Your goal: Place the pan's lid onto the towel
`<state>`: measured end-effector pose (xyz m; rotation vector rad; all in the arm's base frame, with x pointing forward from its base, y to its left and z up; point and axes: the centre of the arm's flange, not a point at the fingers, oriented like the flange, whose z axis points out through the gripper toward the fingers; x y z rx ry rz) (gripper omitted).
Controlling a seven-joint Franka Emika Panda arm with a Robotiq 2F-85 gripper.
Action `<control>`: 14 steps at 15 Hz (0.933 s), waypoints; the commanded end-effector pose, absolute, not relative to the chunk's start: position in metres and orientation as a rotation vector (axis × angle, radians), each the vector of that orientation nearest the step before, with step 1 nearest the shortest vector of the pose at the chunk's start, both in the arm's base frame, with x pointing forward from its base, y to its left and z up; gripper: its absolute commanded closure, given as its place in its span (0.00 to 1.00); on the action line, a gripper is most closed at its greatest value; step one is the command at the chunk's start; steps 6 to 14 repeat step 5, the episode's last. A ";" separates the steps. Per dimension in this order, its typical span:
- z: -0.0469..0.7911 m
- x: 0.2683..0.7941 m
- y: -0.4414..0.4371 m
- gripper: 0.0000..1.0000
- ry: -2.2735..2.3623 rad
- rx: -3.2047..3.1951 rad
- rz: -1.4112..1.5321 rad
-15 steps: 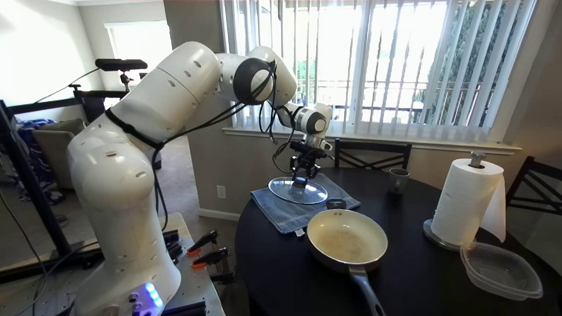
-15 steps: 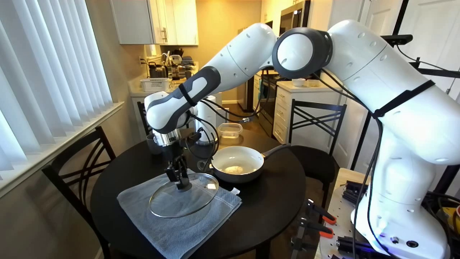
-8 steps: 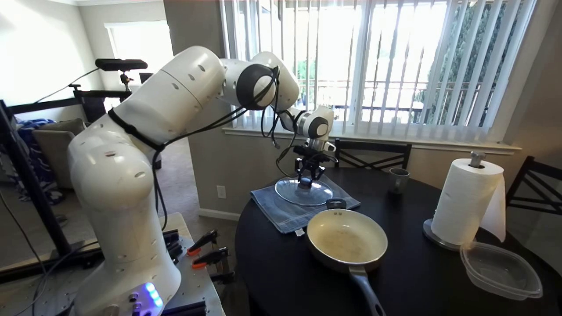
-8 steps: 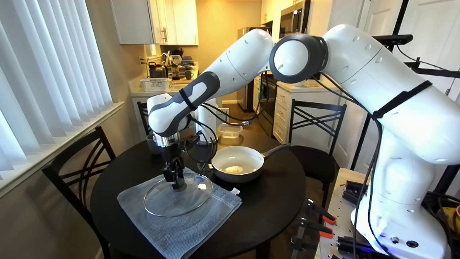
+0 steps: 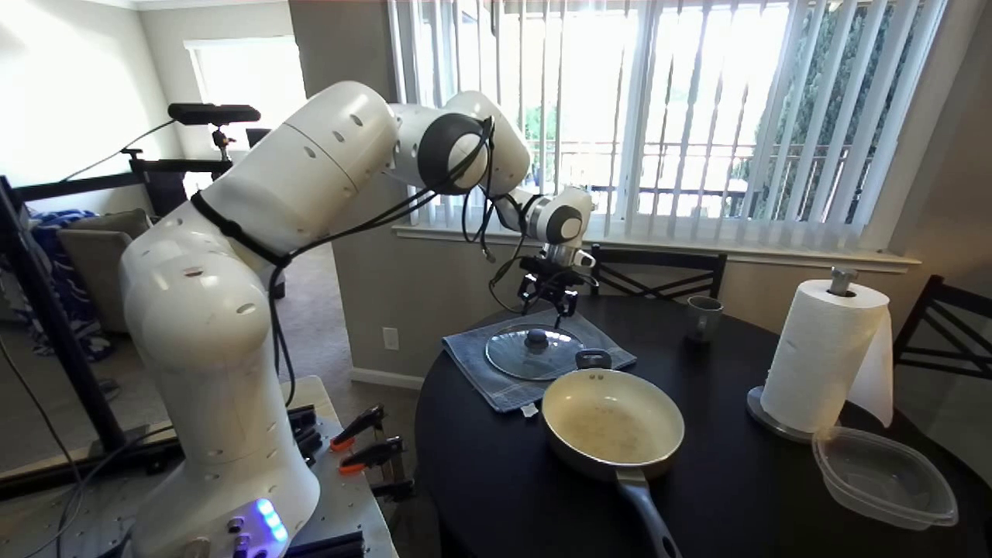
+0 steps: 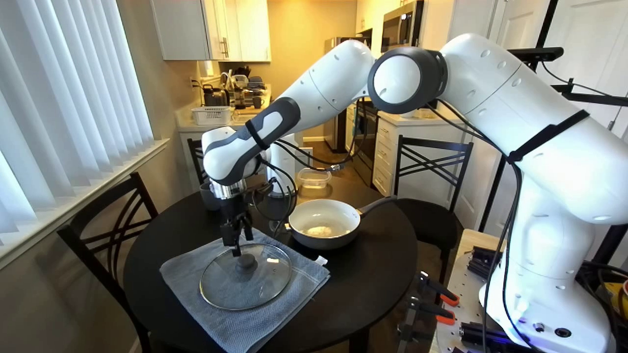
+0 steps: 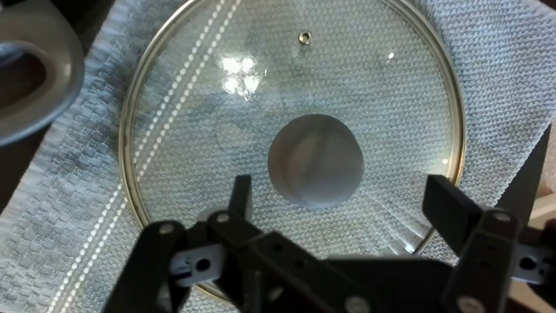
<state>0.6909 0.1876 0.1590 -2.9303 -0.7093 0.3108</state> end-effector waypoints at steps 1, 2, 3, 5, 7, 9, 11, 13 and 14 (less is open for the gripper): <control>0.159 0.691 0.186 0.00 -0.707 -2.930 0.314; 0.160 0.691 0.185 0.00 -0.705 -2.929 0.315; 0.160 0.691 0.184 0.00 -0.703 -2.929 0.315; 0.160 0.691 0.184 0.00 -0.703 -2.929 0.315; 0.160 0.691 0.184 0.00 -0.703 -2.929 0.315; 0.160 0.691 0.184 0.00 -0.703 -2.929 0.315; 0.160 0.691 0.184 0.00 -0.703 -2.929 0.315; 0.160 0.691 0.184 0.00 -0.703 -2.929 0.315; 0.160 0.691 0.184 0.00 -0.703 -2.929 0.315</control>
